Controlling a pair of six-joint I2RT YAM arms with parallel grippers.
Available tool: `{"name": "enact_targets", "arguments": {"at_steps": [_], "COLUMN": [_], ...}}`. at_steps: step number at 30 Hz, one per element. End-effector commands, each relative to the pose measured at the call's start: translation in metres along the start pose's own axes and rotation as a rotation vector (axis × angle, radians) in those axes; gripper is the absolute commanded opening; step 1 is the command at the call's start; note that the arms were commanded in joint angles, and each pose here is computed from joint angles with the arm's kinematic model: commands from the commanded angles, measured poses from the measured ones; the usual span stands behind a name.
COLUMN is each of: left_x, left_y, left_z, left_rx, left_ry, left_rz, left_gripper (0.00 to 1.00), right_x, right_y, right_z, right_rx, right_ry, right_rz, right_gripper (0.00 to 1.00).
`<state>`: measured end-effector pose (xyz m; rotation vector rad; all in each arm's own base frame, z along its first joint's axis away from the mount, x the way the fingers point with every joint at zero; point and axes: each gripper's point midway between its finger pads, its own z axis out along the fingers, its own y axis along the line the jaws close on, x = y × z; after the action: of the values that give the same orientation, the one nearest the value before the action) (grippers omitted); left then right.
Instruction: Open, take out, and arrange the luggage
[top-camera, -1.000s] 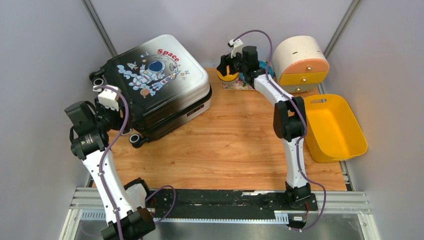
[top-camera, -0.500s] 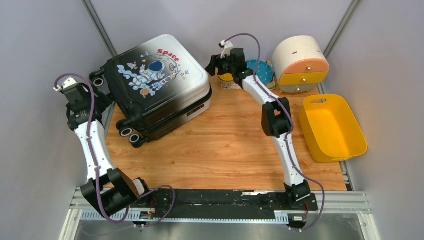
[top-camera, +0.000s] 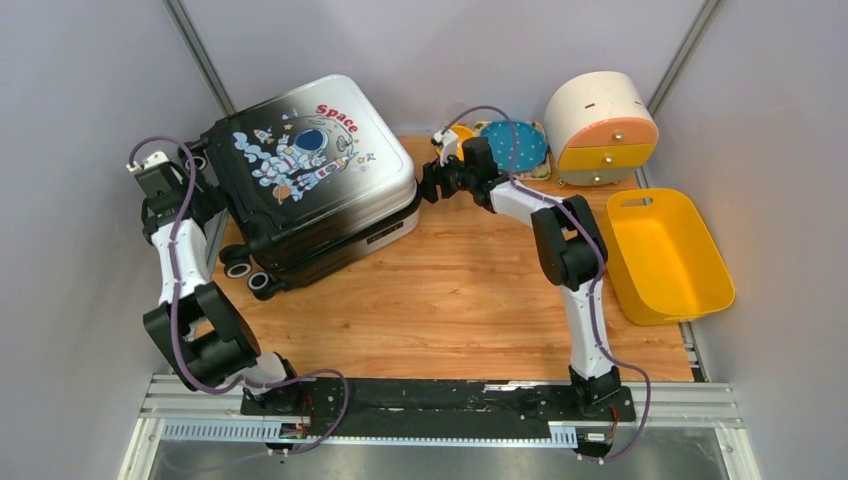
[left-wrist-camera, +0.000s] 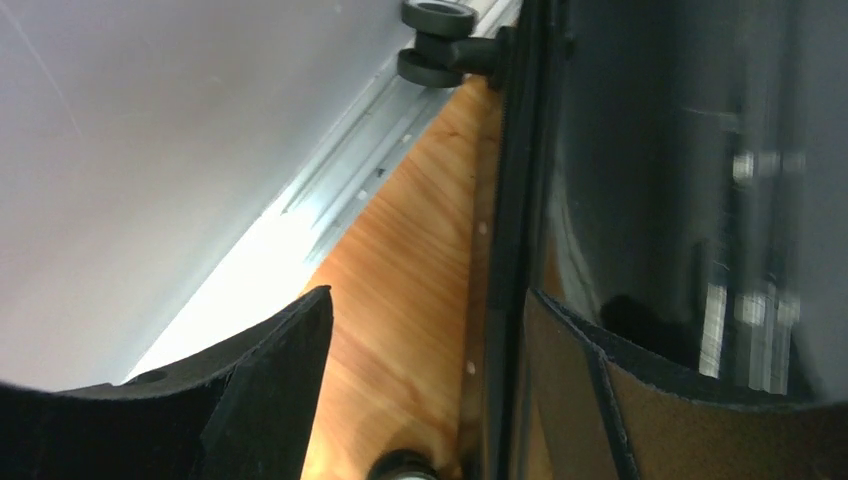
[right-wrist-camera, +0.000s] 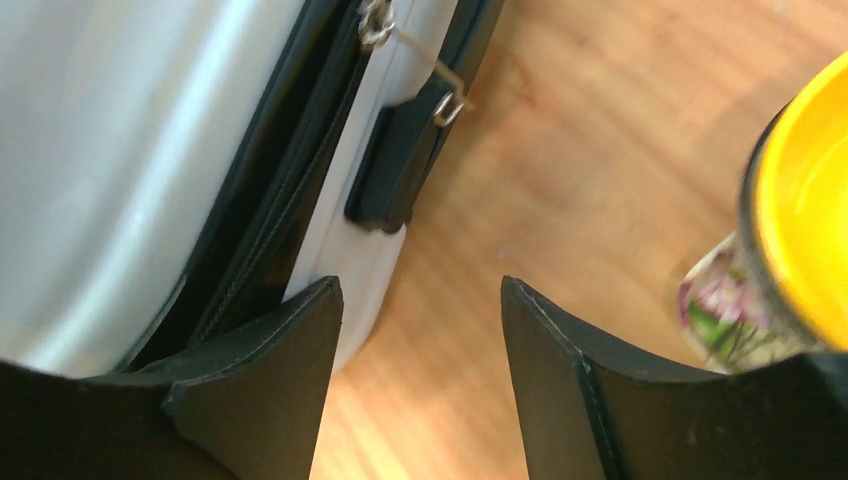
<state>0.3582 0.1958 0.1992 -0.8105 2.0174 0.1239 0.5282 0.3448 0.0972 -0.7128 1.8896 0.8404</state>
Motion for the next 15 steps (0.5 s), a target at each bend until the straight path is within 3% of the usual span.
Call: {"name": "enact_targets", "arguments": {"at_steps": [1, 8, 11, 15], "left_x": [0.002, 0.031, 0.031, 0.025], "left_y": [-0.024, -0.071, -0.064, -0.042], "left_z": [0.020, 0.018, 0.026, 0.034], "left_rx": [0.173, 0.497, 0.452, 0.321], "left_ry": [0.015, 0.048, 0.066, 0.052], "left_rz": [0.179, 0.296, 0.296, 0.293], "left_gripper": [0.79, 0.80, 0.80, 0.80], "right_x": [0.018, 0.037, 0.023, -0.024], "right_y": [0.158, 0.194, 0.168, 0.089], "right_z": [-0.023, -0.076, -0.093, -0.101], "right_rx": [-0.425, -0.522, -0.441, -0.246], "right_ry": [0.053, 0.084, 0.104, 0.055], "right_rz": [-0.187, -0.294, -0.278, -0.184], "right_gripper": [0.66, 0.66, 0.66, 0.66]}}
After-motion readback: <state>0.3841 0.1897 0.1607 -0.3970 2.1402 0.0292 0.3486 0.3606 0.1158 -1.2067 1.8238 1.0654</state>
